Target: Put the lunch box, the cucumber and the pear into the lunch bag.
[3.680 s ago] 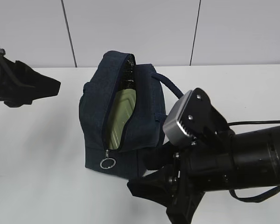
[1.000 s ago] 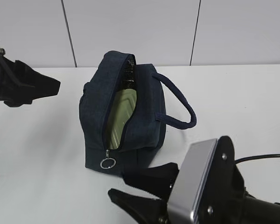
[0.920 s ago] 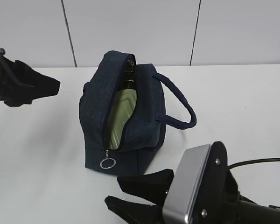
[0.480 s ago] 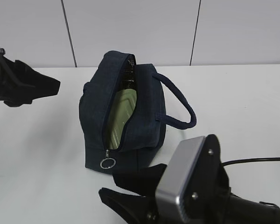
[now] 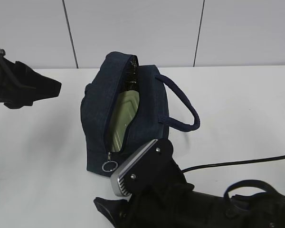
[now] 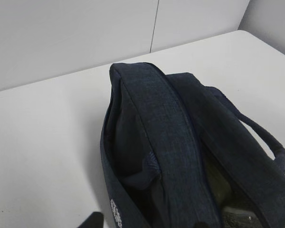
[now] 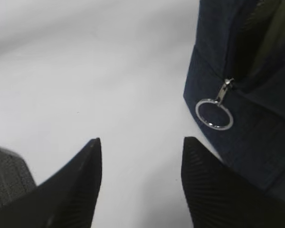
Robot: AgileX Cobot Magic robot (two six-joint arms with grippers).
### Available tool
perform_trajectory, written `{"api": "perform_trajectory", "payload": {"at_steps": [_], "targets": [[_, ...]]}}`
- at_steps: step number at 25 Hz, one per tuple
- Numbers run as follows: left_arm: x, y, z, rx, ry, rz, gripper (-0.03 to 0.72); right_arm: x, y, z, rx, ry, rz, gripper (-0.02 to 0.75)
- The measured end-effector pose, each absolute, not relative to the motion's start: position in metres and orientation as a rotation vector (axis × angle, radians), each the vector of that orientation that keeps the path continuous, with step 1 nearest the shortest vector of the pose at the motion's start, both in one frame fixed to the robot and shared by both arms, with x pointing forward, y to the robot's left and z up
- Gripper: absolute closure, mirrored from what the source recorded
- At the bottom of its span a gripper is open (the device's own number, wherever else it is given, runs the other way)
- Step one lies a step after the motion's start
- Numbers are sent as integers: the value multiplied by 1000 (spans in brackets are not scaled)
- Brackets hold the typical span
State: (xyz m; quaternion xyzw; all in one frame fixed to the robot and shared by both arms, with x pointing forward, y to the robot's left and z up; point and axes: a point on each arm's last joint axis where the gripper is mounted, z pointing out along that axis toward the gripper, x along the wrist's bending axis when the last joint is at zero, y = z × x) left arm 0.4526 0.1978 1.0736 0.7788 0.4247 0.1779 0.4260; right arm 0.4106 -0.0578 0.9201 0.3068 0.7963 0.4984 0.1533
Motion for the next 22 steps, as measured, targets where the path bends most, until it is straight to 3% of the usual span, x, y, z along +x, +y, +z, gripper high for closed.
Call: {"api": "perform_trajectory", "payload": {"at_steps": [15,22], "targets": [[452,196,1074,1922,1080,412,346,438,-48,884,1065,2215,1191,307],[452,196,1074,1916,1084,404,346,448,-35,886,1058,2185,1223,306]]}}
